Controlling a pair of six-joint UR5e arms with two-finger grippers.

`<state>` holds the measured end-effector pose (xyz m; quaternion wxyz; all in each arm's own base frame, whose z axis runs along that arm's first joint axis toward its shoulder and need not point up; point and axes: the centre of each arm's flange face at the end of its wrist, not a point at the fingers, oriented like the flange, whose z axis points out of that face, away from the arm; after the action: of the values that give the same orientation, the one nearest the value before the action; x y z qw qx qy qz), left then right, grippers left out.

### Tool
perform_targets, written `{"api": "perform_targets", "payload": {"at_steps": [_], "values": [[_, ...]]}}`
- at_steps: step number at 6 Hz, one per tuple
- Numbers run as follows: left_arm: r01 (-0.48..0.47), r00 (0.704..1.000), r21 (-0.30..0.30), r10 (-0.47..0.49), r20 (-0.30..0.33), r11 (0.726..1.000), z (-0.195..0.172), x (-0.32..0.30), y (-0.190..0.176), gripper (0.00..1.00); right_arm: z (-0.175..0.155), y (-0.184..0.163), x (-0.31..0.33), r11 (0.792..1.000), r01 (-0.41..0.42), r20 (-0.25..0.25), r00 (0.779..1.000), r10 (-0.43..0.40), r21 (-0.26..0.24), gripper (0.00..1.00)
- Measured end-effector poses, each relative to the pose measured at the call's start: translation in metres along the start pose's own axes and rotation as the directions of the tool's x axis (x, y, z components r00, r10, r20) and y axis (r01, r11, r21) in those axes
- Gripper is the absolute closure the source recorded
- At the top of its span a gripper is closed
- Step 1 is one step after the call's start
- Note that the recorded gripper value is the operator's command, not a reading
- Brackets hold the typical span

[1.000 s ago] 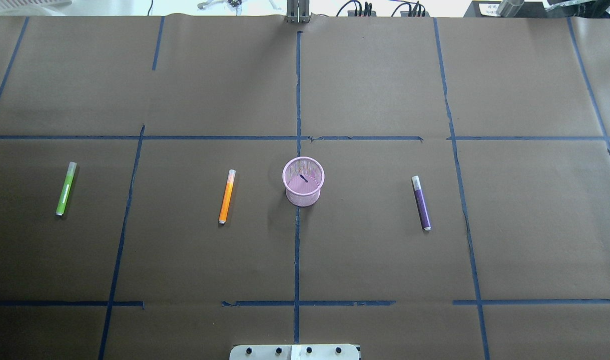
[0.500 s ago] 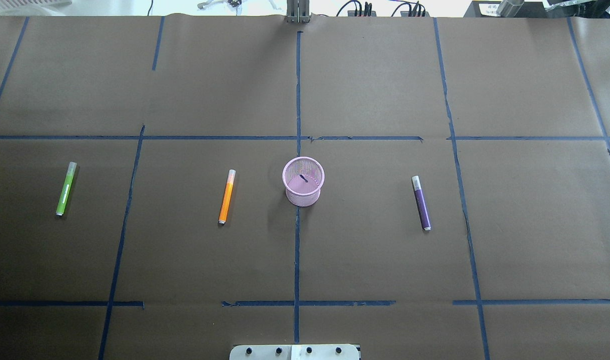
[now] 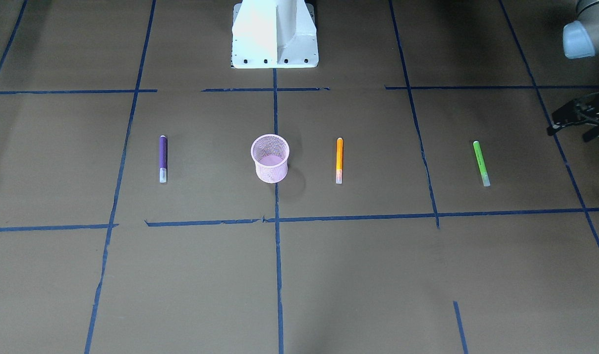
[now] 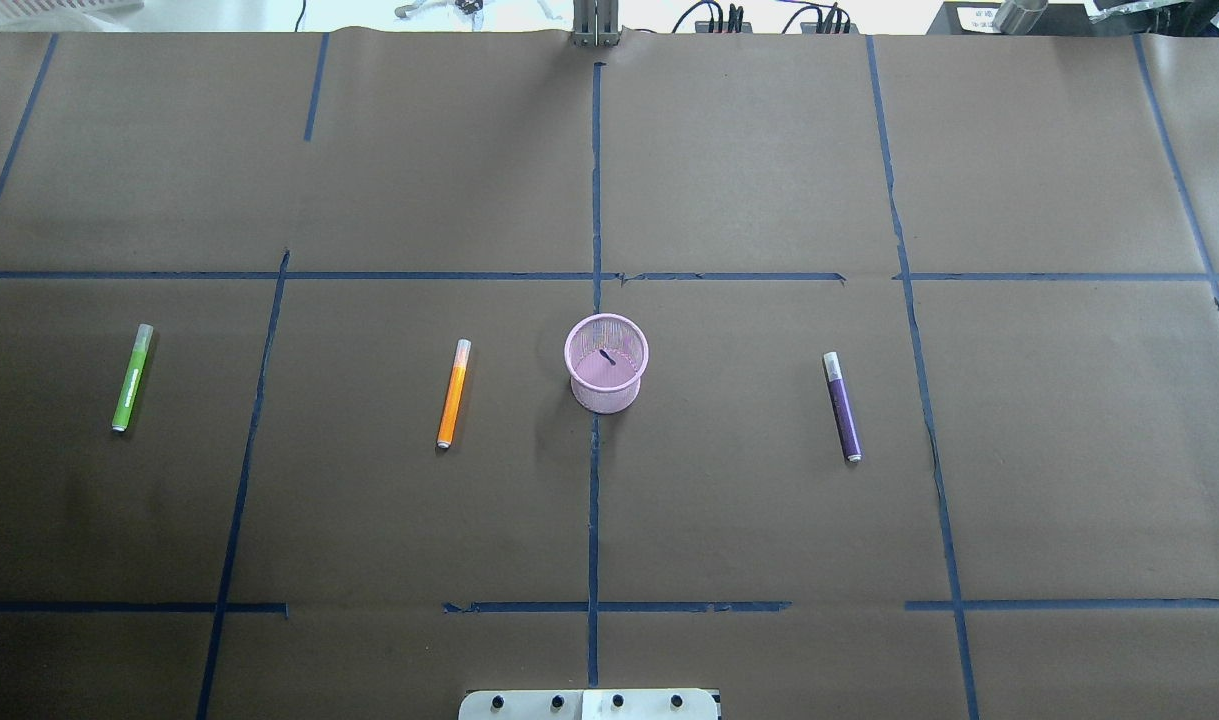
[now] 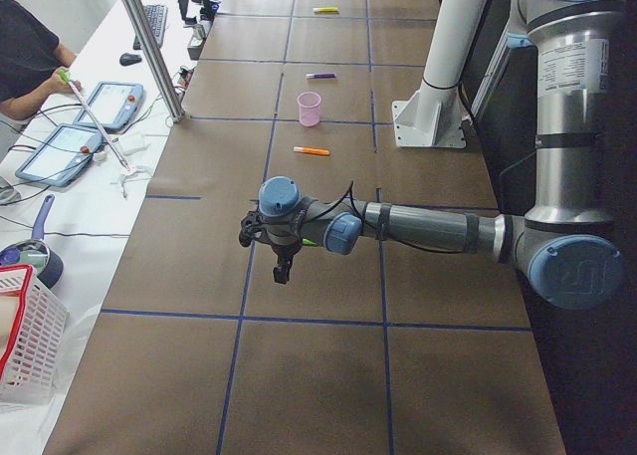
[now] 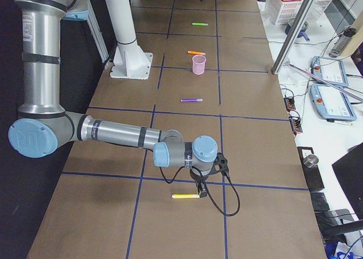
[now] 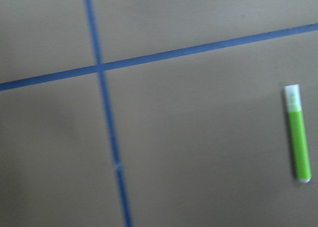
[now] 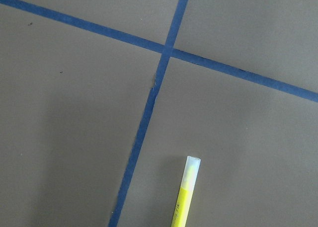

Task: Collect pens into pen holder
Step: 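Lower the left gripper onto the green marker and grasp it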

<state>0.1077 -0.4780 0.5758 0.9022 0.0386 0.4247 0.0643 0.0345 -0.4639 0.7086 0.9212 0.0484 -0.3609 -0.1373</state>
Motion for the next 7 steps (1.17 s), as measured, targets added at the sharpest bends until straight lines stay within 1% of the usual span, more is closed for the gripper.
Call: {"api": "perform_targets", "payload": {"at_steps": [1, 3, 5, 6, 7], "values": [[0.012, 1.000, -0.011, -0.012, 0.011, 1.000, 0.019, 0.026, -0.009, 0.00, 0.000, 0.000, 0.000, 1.000, -0.001, 0.000, 1.000, 0.001, -0.001, 0.00], [-0.021, 0.999, -0.054, 0.023, 0.042, 0.998, 0.064, 0.065, -0.023, 0.00, 0.001, 0.001, 0.000, 1.000, 0.000, 0.000, 1.000, 0.000, -0.002, 0.00], [0.049, 0.997, -0.095, -0.044, 0.056, 0.994, 0.104, 0.087, -0.050, 0.00, 0.002, 0.001, 0.000, 1.000, 0.002, 0.001, 1.000, -0.002, -0.004, 0.00], [0.068, 0.996, -0.112, -0.061, 0.062, 0.991, 0.117, 0.092, -0.054, 0.03, 0.002, 0.001, 0.000, 1.000, 0.005, 0.000, 1.000, -0.005, -0.005, 0.00], [0.073, 0.996, -0.123, -0.066, 0.066, 0.990, 0.125, 0.094, -0.060, 0.15, 0.003, 0.001, -0.001, 1.000, 0.008, 0.000, 1.000, -0.008, -0.005, 0.00]]}}
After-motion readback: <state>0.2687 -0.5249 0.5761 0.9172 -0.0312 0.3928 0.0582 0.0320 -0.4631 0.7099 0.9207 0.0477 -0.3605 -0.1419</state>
